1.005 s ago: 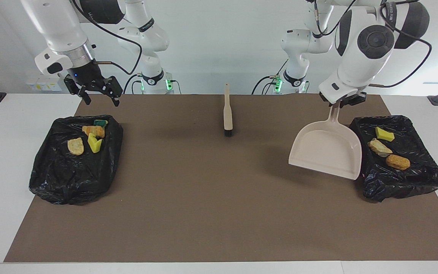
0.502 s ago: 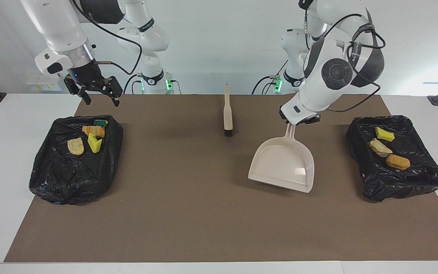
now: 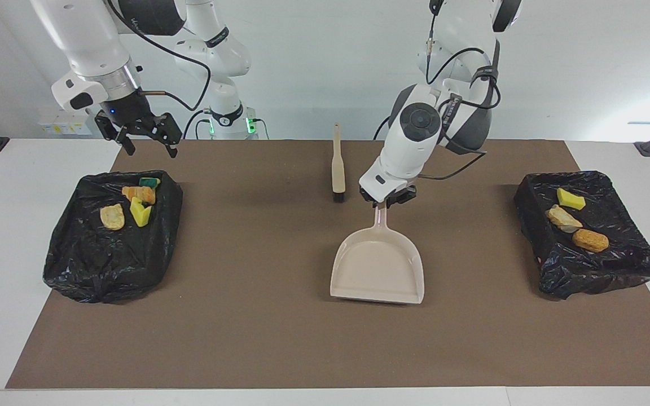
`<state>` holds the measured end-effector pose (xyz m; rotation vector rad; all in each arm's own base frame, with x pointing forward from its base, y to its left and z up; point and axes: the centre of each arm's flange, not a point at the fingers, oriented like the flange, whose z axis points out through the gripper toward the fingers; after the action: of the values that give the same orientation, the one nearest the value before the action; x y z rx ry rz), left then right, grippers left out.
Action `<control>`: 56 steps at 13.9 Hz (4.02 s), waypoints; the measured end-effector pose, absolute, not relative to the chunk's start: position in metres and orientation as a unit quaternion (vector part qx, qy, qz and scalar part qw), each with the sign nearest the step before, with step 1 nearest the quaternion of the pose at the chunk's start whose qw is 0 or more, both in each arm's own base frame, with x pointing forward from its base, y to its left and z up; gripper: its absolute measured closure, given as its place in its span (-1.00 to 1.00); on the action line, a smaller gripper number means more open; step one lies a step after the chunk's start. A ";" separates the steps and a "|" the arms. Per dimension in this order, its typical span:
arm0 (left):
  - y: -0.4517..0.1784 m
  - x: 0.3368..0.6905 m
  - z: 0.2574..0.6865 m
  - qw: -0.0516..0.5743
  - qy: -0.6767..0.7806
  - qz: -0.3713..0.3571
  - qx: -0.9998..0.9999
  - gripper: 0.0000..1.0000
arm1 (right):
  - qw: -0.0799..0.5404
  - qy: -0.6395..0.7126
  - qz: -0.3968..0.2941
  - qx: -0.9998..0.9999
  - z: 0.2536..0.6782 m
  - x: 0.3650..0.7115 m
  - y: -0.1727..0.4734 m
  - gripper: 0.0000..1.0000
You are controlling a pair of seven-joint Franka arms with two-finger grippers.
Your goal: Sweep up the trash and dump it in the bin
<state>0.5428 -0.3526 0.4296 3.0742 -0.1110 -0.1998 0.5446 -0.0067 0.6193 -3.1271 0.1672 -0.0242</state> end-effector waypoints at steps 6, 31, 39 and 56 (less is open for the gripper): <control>-0.364 0.539 0.399 0.037 -0.027 -0.045 0.998 0.36 | 0.005 0.053 -0.008 -0.999 0.619 0.545 -0.007 -1.00; -0.186 0.582 0.495 0.029 0.041 -0.034 0.998 -0.91 | 0.005 0.053 -0.008 -0.999 0.619 0.545 -0.007 -1.00; -0.081 0.572 0.541 0.027 0.011 -0.040 0.999 -0.98 | 0.004 0.054 -0.002 -0.999 0.619 0.543 -0.008 -1.00; -0.019 0.539 0.668 -0.003 0.019 0.020 1.000 -1.00 | 0.004 0.054 0.019 -0.998 0.625 0.544 -0.009 -1.00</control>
<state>0.5386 -0.0193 0.6684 3.1465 0.0606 0.0643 0.5440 -0.0088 0.6251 -3.1276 0.1702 0.0583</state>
